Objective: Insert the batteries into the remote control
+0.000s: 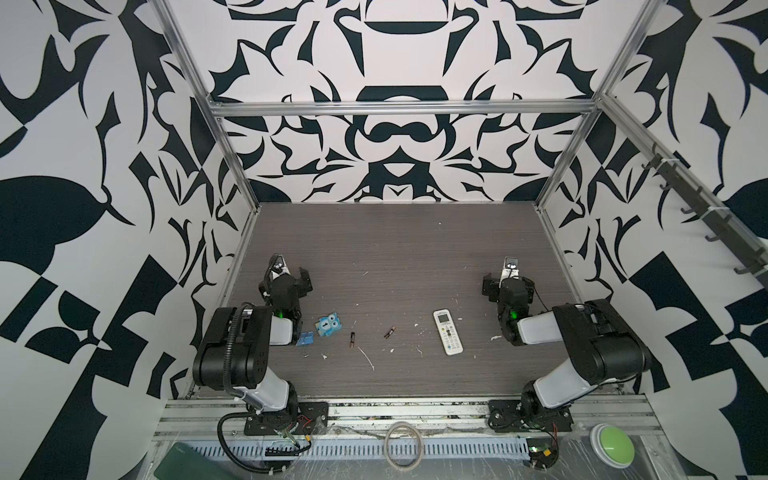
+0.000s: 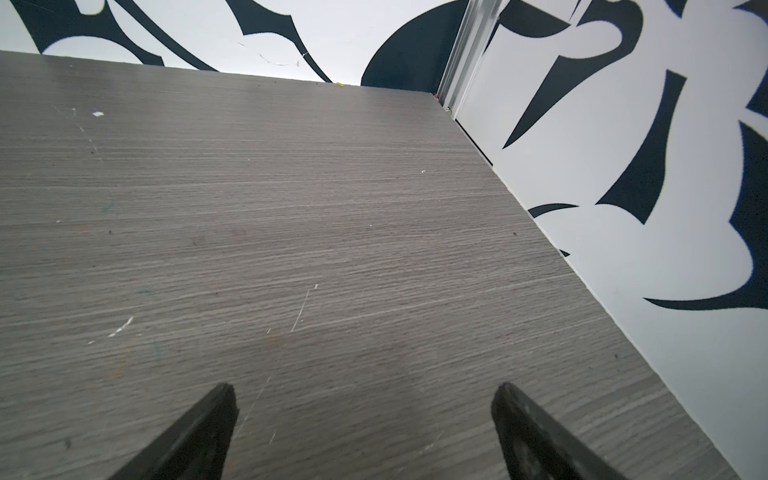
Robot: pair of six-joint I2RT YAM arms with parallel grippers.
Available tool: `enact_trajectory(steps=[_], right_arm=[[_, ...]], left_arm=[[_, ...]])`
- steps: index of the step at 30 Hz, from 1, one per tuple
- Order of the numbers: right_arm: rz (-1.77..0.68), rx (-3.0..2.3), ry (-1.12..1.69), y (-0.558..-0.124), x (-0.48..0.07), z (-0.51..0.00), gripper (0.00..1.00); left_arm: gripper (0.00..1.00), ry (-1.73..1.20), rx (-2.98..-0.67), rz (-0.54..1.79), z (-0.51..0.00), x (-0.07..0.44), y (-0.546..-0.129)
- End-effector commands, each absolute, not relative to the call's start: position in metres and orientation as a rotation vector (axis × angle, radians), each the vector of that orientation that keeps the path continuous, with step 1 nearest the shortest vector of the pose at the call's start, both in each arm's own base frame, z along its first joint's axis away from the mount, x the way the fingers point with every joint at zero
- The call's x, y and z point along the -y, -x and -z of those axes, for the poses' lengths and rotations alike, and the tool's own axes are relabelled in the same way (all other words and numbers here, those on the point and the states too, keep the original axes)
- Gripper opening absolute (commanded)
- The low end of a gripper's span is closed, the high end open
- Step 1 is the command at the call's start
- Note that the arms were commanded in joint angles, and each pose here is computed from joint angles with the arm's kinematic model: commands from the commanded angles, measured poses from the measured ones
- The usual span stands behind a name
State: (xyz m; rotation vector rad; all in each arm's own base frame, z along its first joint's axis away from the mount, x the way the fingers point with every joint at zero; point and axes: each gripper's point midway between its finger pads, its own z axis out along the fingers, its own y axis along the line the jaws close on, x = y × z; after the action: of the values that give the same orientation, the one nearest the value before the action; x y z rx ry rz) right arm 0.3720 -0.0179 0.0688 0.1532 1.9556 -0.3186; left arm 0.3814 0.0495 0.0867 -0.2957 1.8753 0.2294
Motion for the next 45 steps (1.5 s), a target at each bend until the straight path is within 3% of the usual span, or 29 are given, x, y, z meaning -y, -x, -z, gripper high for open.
enact_trajectory(steps=[1, 33, 45], right_arm=[[0.302, -1.895, -0.178, -0.379, 0.018, -0.087, 1.0], [0.303, -1.897, -0.175, -0.379, 0.018, -0.086, 1.0], [0.255, -2.009, -0.205, -0.354, 0.005, -0.138, 1.0]], left_arm=[[0.99, 0.304, -1.842, -0.217, -0.096, -0.05, -0.387], [0.99, 0.306, -1.837, -0.22, -0.097, -0.051, -0.386], [0.99, 0.292, -1.921, -0.138, -0.144, -0.035, -0.375]])
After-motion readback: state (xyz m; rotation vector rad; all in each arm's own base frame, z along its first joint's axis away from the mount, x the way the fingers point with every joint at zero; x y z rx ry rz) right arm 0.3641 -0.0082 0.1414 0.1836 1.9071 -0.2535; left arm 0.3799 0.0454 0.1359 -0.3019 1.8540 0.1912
